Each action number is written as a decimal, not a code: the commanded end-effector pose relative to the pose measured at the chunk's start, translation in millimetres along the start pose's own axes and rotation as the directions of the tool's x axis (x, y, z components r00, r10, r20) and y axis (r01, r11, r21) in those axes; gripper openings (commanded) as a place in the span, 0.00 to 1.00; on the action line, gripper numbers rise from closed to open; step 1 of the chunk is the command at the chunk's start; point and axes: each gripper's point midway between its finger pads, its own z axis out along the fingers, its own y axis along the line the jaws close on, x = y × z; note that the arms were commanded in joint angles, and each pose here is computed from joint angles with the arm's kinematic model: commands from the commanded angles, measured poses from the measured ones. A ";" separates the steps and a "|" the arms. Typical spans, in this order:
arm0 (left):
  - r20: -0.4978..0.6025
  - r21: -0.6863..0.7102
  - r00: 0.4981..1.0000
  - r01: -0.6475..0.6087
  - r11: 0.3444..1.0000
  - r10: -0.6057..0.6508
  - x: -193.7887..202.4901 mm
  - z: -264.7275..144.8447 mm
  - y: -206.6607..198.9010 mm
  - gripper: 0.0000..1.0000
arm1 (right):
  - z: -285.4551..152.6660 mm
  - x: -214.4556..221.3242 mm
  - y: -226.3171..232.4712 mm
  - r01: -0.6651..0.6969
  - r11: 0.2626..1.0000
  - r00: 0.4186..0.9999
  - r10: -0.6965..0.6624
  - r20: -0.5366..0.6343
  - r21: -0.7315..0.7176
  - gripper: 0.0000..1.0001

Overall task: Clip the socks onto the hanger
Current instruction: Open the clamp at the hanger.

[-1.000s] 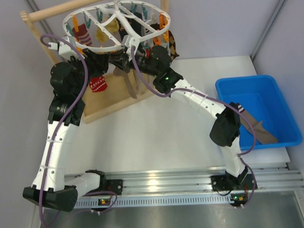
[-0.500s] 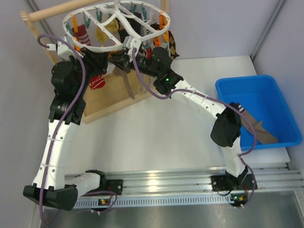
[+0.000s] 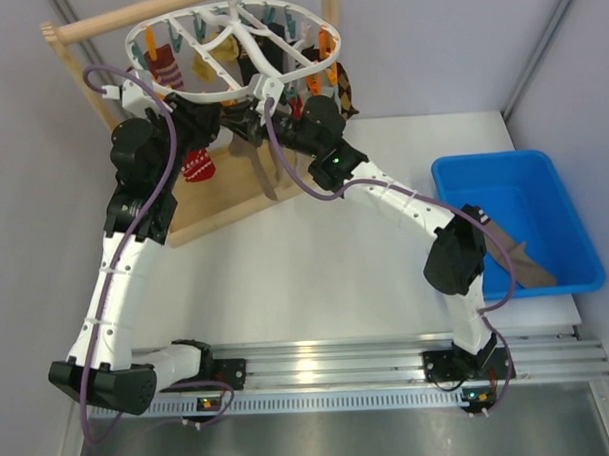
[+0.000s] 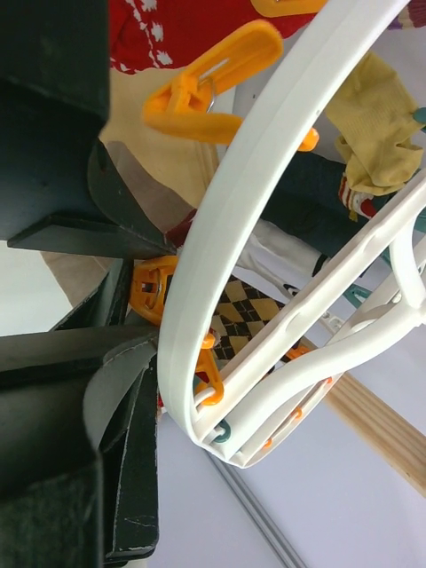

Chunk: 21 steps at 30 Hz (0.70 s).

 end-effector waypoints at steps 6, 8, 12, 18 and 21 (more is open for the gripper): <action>0.290 0.024 0.956 0.030 0.999 -0.036 -75.4 -6.5 -16.2 0.43 | -4.0 -41.5 26.9 0.029 0.996 0.998 -0.024 0.062 -0.084 0.00; 0.298 0.029 0.954 0.032 0.999 -0.039 -77.9 -7.6 -17.6 0.45 | -3.6 -40.0 28.4 0.026 0.996 0.998 -0.021 0.060 -0.088 0.00; 0.336 0.060 0.942 0.000 0.998 -0.020 -91.4 -9.7 -27.7 0.47 | -3.7 -41.0 30.3 0.020 0.995 0.998 -0.015 0.063 -0.094 0.00; 0.349 0.070 0.937 0.005 0.998 -0.029 -95.7 -7.4 -30.2 0.37 | -4.5 -38.2 30.3 0.016 0.995 0.998 -0.011 0.056 -0.094 0.00; 0.345 0.064 0.938 0.012 0.998 -0.034 -93.3 -5.8 -27.9 0.17 | -5.6 -37.4 31.6 0.018 0.995 0.998 -0.013 0.055 -0.099 0.00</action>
